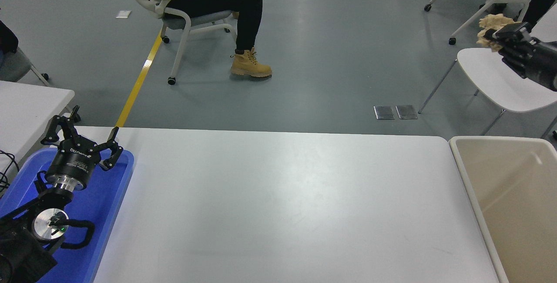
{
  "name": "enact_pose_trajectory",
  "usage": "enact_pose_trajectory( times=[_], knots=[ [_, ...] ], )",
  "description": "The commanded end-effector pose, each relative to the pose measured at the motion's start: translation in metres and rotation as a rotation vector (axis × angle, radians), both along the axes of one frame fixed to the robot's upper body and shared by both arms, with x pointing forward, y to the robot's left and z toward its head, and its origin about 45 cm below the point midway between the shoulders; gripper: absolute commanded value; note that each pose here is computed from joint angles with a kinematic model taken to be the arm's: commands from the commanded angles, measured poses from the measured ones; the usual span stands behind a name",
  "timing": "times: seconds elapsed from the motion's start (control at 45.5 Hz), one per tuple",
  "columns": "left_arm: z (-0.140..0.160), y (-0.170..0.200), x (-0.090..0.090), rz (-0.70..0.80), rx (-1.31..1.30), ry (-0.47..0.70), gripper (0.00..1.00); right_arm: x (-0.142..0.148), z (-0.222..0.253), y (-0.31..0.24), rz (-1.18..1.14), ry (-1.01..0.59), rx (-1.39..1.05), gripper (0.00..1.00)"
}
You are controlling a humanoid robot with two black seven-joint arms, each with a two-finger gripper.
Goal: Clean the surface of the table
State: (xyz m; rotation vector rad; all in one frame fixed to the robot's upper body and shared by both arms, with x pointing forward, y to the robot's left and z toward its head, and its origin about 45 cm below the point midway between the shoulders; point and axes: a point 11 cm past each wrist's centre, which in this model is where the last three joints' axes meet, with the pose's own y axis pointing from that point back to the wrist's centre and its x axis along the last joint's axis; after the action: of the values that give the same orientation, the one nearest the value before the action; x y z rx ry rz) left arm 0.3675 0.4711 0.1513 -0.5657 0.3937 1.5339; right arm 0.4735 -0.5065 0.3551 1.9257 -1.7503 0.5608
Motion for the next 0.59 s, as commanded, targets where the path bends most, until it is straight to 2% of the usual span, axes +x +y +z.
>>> enact_pose_trajectory(
  times=[0.0,0.571],
  knots=[
    [0.0,0.0,0.0,0.001,0.001,0.0,1.0,-0.022,-0.006,-0.052,-0.217,-0.028,0.037,0.0],
    [0.0,0.0,0.0,0.001,0.001,0.0,1.0,-0.08,-0.082,-0.118,-0.721,0.303,0.063,0.0]
  ],
)
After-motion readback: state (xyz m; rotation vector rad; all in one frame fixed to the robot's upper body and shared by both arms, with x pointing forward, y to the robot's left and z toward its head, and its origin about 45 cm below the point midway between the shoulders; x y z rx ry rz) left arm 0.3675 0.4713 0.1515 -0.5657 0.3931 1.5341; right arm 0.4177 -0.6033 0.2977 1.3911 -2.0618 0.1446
